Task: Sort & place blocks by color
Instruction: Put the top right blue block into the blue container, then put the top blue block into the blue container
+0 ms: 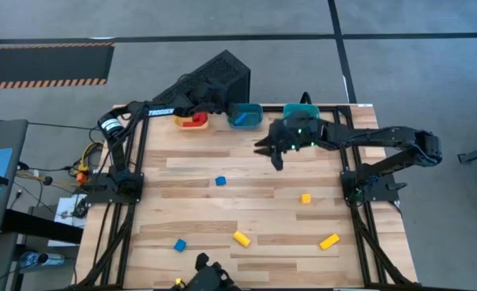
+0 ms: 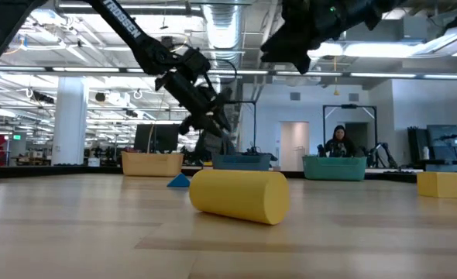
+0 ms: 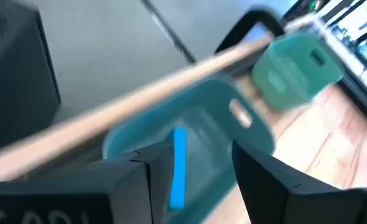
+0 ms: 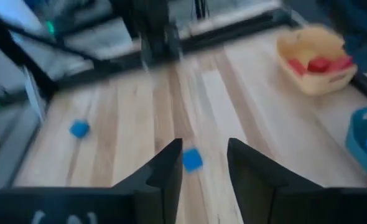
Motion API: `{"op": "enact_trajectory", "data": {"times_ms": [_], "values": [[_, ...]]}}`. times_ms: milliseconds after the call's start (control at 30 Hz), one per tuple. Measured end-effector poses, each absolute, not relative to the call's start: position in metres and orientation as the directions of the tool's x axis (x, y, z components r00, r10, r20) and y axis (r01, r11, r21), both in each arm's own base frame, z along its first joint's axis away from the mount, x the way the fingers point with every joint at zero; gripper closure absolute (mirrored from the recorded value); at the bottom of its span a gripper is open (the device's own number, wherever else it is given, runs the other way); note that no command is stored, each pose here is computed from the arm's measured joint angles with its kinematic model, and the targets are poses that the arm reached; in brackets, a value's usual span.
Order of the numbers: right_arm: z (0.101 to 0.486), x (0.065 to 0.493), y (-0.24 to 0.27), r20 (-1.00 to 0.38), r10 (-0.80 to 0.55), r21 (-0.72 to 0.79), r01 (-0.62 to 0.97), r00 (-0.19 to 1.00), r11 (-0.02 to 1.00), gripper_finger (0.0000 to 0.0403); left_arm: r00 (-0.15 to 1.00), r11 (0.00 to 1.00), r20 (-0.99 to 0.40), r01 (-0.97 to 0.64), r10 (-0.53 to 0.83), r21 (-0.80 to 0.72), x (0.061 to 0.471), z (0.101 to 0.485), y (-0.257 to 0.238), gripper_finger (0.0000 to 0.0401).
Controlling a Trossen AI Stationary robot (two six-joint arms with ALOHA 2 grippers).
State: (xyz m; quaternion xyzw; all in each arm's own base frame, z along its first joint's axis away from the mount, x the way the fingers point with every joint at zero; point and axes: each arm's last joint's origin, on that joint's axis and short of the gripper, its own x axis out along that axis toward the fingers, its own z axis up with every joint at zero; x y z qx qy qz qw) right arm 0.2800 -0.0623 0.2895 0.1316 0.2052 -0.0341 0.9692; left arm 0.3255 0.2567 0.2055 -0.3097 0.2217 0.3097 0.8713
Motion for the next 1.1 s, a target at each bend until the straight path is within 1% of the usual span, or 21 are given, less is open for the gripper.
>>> {"op": "enact_trajectory", "data": {"times_ms": [67,167,233,367,433,500,567,667,800,867,900,933,1000,1033,1100], "values": [[0.291,0.278,-0.070,-0.391,-0.016,0.267,0.130,0.920,0.955,0.0268,0.726,0.641,-0.544,-0.663,0.422,-0.387,0.322,0.220,0.256,0.0253],[0.288,0.271,-0.078,-0.443,-0.035,0.289,0.180,0.896,0.940,0.0287,0.752,0.693,-0.488,-0.633,0.443,-0.345,0.316,0.242,0.252,0.0258],[0.285,0.266,-0.080,-0.486,-0.039,0.286,0.201,0.873,0.937,0.0297,0.782,0.746,-0.449,-0.590,0.433,-0.308,0.312,0.257,0.248,0.0264],[0.275,0.259,-0.085,-0.582,-0.035,0.245,0.217,0.812,0.945,0.0311,0.870,0.863,-0.375,-0.430,0.319,-0.264,0.306,0.282,0.238,0.0276],[0.272,0.258,-0.088,-0.593,-0.017,0.246,0.201,0.805,0.948,0.0317,0.896,0.892,-0.353,-0.369,0.267,-0.261,0.304,0.290,0.233,0.0283],[0.270,0.259,-0.092,-0.594,0.005,0.262,0.187,0.804,0.947,0.0322,0.910,0.902,-0.333,-0.341,0.246,-0.265,0.303,0.297,0.228,0.0290],[0.272,0.259,-0.096,-0.568,0.008,0.269,0.177,0.823,0.947,0.0327,0.918,0.897,-0.310,-0.337,0.246,-0.285,0.299,0.307,0.224,0.0297],[0.279,0.262,-0.100,-0.492,0.001,0.271,0.153,0.871,0.950,0.0333,0.928,0.901,-0.271,-0.331,0.256,-0.281,0.291,0.322,0.218,0.0309],[0.296,0.268,-0.105,-0.325,0.012,0.302,0.092,0.946,0.949,0.0339,0.919,0.907,-0.220,-0.371,0.328,-0.199,0.281,0.342,0.212,0.0326],[0.300,0.269,-0.107,-0.283,0.018,0.311,0.074,0.959,0.948,0.0340,0.906,0.898,-0.207,-0.406,0.370,-0.169,0.278,0.347,0.212,0.0333],[0.300,0.268,-0.108,-0.283,0.016,0.312,0.077,0.959,0.947,0.0341,0.909,0.899,-0.192,-0.403,0.371,-0.173,0.277,0.348,0.213,0.0336],[0.298,0.268,-0.108,-0.300,0.016,0.319,0.084,0.954,0.944,0.0342,0.923,0.905,-0.166,-0.377,0.348,-0.196,0.277,0.350,0.214,0.0340],[0.291,0.265,-0.108,-0.367,0.021,0.339,0.113,0.930,0.934,0.0344,0.964,0.936,-0.073,-0.265,0.255,-0.231,0.279,0.357,0.216,0.0351],[0.287,0.262,-0.109,-0.412,0.025,0.342,0.130,0.911,0.931,0.0344,0.978,0.949,-0.026,-0.208,0.208,-0.237,0.281,0.361,0.215,0.0358],[0.277,0.257,-0.107,-0.510,0.033,0.329,0.159,0.860,0.931,0.0347,0.989,0.963,0.019,-0.137,0.145,-0.231,0.285,0.363,0.214,0.0376]]}}
